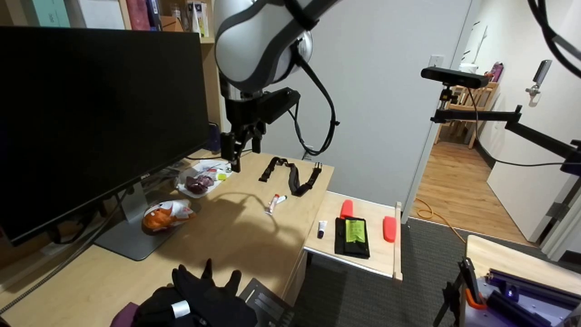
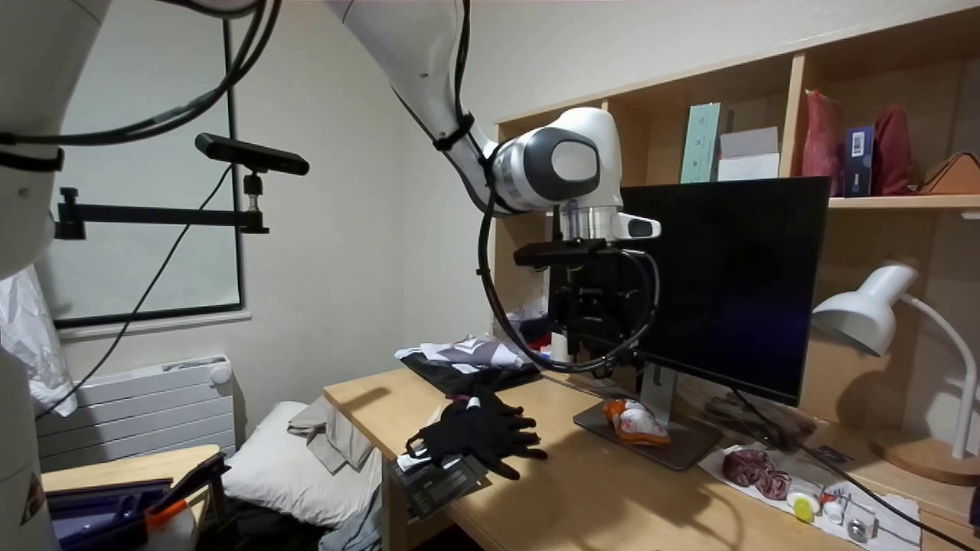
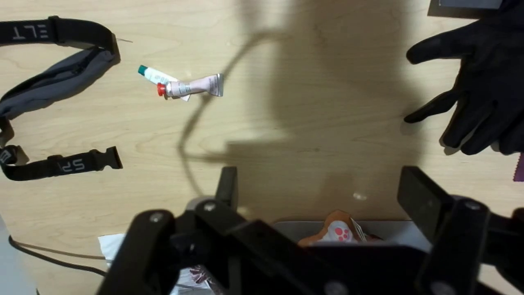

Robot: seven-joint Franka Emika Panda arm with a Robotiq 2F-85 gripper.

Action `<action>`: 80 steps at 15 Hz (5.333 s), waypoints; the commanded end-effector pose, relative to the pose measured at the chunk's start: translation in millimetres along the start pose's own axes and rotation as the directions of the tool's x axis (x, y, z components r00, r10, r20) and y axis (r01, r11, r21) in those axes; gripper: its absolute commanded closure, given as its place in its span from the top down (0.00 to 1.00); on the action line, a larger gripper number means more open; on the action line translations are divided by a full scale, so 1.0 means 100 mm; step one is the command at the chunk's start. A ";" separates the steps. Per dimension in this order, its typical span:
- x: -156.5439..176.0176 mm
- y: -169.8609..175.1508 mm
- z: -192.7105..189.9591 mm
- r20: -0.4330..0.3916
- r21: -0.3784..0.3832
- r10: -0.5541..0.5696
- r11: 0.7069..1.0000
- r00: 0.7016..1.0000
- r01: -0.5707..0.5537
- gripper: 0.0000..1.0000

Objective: Take the brown plush toy from the monitor and place it on the right side of the desk

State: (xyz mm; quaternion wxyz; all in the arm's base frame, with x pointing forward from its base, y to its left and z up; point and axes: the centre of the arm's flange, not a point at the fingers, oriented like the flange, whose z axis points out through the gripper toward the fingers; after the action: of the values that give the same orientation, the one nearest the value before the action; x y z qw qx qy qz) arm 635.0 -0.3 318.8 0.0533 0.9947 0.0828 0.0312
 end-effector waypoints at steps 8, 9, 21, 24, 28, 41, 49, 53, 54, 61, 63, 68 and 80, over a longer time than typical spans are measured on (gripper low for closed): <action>1.11 -0.30 0.23 -0.074 -0.019 -0.107 0.994 0.992 0.106 1.00; 1.21 -0.37 0.30 -0.066 -0.017 -0.144 0.990 0.987 0.143 1.00; 1.46 -0.47 1.32 -0.019 0.029 -0.104 0.994 0.994 0.105 1.00; 1.43 -0.42 1.53 -0.041 0.043 -0.073 0.996 0.996 0.075 1.00; 1.37 -0.42 1.70 -0.144 0.035 -0.066 0.997 0.987 0.072 1.00; 1.25 -0.41 2.05 -0.203 0.054 -0.086 0.994 0.975 0.099 0.58; 1.12 -0.19 2.14 -0.172 0.075 -0.064 0.994 0.983 0.078 0.09; 1.06 -0.09 2.10 -0.158 0.084 -0.082 0.992 0.984 0.096 0.41; 1.05 -0.06 2.01 -0.158 0.108 -0.114 0.985 0.981 0.131 0.47; 1.20 -0.06 1.97 -0.202 0.087 -0.145 0.982 0.969 0.165 0.67; 1.19 -0.10 2.03 -0.195 0.089 -0.149 0.982 0.969 0.168 0.73; 1.18 -0.11 2.04 -0.194 0.089 -0.150 0.982 0.970 0.169 0.73; 1.13 -0.39 1.94 -0.163 0.127 -0.161 0.975 0.973 0.183 1.00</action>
State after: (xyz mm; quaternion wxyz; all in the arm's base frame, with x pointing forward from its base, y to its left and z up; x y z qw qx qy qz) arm 762.3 24.9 119.3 -0.0099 0.9785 0.1760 0.1070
